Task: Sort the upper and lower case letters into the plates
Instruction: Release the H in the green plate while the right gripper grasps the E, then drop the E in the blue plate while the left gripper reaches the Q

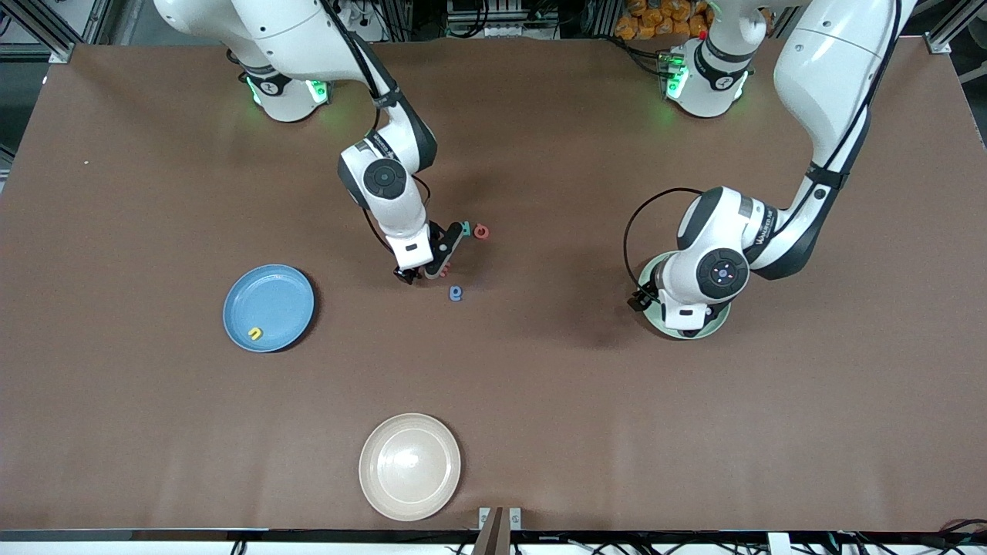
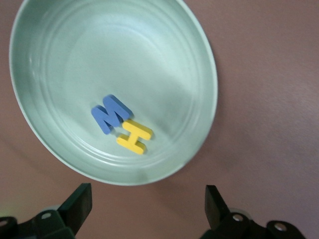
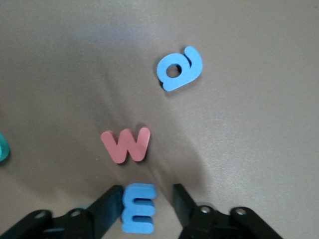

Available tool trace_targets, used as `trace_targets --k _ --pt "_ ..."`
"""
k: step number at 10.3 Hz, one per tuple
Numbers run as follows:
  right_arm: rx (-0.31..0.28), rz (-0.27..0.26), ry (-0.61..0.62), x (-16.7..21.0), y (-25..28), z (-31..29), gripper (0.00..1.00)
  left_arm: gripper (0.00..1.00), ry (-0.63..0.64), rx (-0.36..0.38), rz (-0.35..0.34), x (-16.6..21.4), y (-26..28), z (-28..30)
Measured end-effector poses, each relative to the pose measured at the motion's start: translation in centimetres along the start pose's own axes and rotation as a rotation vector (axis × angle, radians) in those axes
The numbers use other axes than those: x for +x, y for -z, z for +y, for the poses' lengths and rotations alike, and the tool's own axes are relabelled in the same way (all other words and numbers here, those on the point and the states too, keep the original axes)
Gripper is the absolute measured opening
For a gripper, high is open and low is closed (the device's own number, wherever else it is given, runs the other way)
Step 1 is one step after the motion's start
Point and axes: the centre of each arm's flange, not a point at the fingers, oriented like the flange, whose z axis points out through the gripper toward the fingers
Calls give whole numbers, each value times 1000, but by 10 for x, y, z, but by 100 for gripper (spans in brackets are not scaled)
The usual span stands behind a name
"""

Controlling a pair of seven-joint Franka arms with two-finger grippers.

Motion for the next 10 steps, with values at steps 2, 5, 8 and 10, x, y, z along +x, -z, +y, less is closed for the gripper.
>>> trace_targets --k 2,5,8,10 --pt "-1 0 -4 0 1 1 34 100 5 -9 -3 -5 2 4" --pt "-9 24 -96 5 14 5 34 100 11 -13 6 -28 3 16" --pt "-63 79 -199 3 50 54 34 100 21 -20 15 -41 6 25" --pt "-115 94 -237 -15 71 103 34 100 25 -18 13 -38 5 24"
